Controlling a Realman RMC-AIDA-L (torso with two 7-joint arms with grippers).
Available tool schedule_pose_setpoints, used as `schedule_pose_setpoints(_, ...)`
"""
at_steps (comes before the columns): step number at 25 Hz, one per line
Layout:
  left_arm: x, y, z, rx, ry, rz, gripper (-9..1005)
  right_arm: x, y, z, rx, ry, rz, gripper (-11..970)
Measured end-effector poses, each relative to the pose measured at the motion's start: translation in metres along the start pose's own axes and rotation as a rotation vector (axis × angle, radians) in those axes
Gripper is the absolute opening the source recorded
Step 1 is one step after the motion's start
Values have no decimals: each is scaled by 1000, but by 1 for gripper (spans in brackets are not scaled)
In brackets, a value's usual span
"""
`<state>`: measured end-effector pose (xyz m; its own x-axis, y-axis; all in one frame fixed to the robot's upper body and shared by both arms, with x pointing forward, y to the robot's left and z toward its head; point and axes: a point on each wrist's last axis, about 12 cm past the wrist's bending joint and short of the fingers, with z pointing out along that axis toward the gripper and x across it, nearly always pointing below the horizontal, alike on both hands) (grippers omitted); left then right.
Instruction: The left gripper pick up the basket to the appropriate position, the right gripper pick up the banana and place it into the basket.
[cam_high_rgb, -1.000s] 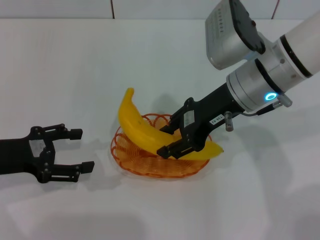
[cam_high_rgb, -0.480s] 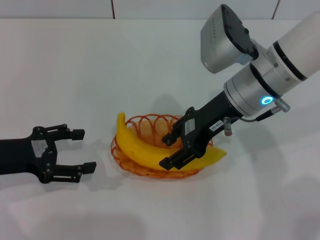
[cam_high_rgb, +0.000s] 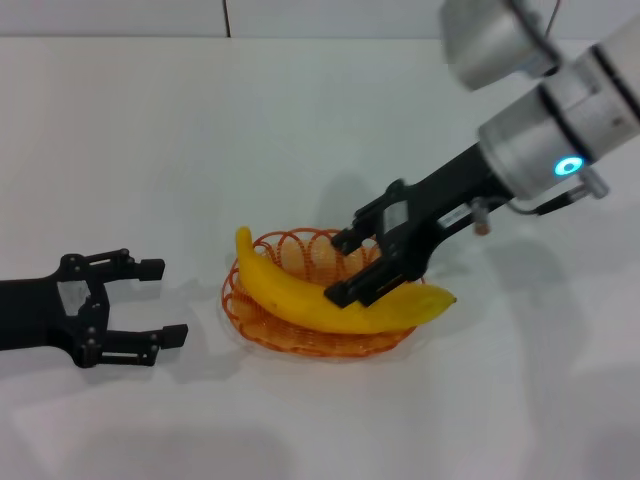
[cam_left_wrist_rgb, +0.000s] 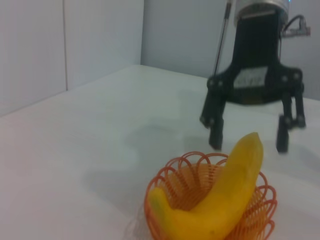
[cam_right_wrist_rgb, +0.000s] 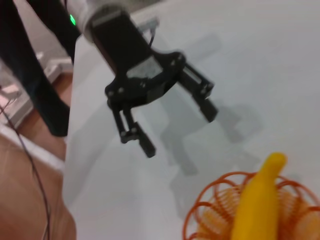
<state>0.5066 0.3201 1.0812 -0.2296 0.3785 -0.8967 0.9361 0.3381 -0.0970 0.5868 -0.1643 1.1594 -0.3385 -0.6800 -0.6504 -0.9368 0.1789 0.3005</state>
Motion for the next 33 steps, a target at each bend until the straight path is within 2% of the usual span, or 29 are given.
schedule_pose_setpoints(2,0,0,-1,0,1,1,908,6,0,-17,28,-38,-3,760)
schedule_pose_setpoints(6,0,0,-1,0,2,4,908,42,5,-57,87,-150,-14,760)
schedule_pose_setpoints(10,-1,0,-2,4,0,7,908,100,16,-89,169,-317,-67,760)
schedule_pose_setpoints(12,-1,-1,-4,11,-1,11,908,130,24,-94,216,-400,-118,760)
schedule_pose_setpoints(14,1,-2,-8,12,0,26,908,157,32,-91,271,-489,-166,760)
schedule_pose_setpoints(15,2,-3,-11,7,-2,34,908,184,38,-83,358,-578,-200,760)
schedule_pose_setpoints(16,4,-4,-16,-5,-9,45,908,184,38,-83,358,-578,-200,760)
schedule_pose_setpoints(20,18,-8,-31,-90,-46,93,907,219,46,-52,500,-668,-229,760)
schedule_pose_setpoints(24,34,-13,-29,-170,-95,158,907,231,48,-25,566,-635,-260,760)
schedule_pose_setpoints(29,36,-9,-3,-119,-54,165,907,240,43,-14,584,-571,-184,760)
schedule_pose_setpoints(33,36,-9,0,-112,-47,158,907,245,47,-12,533,-526,-164,760)
